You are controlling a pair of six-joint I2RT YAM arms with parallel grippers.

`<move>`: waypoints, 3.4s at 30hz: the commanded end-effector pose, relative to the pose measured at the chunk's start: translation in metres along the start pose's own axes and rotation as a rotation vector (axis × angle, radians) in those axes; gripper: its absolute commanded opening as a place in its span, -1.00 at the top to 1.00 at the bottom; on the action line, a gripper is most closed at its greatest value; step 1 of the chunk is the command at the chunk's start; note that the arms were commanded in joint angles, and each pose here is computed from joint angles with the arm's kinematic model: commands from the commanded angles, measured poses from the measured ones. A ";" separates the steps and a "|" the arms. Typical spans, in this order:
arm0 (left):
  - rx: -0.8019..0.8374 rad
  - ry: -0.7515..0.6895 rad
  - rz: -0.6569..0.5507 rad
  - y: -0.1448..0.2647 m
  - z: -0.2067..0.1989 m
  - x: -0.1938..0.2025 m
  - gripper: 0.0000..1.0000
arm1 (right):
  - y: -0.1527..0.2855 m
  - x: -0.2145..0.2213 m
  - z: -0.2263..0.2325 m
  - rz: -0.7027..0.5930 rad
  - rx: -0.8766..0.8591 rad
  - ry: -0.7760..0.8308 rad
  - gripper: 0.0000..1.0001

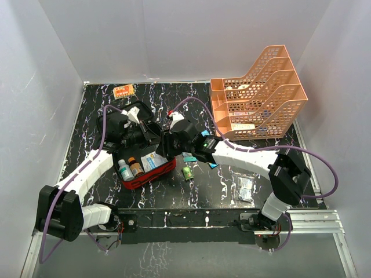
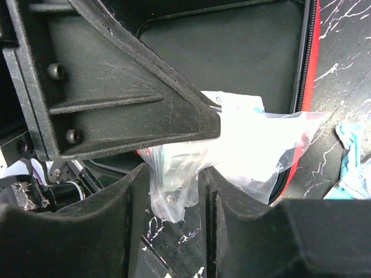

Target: Organize the medicine kit

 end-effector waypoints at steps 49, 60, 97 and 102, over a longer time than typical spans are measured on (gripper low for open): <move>-0.535 -0.249 0.068 0.019 0.057 -0.002 -0.11 | 0.028 -0.029 -0.039 -0.168 0.132 -0.035 -0.11; -0.630 -0.303 0.045 0.021 0.062 -0.013 -0.06 | 0.027 -0.029 -0.042 -0.173 0.159 -0.047 -0.10; -0.679 -0.021 0.172 -0.019 0.076 0.030 -0.38 | 0.026 -0.012 -0.068 -0.150 0.280 -0.098 -0.10; -0.642 -0.080 0.147 -0.010 0.058 0.017 -0.41 | 0.036 -0.010 -0.079 -0.167 0.359 -0.134 -0.09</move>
Point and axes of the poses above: each gripper's point midway between its finger pads, its own y axis back along the fingers, its own z axis along the line the jaws close on, x = y × z, the point moved 9 cm from there along y, back along the fingers, and after that the axes turned 1 degree about -y, right-handed, at the moved point
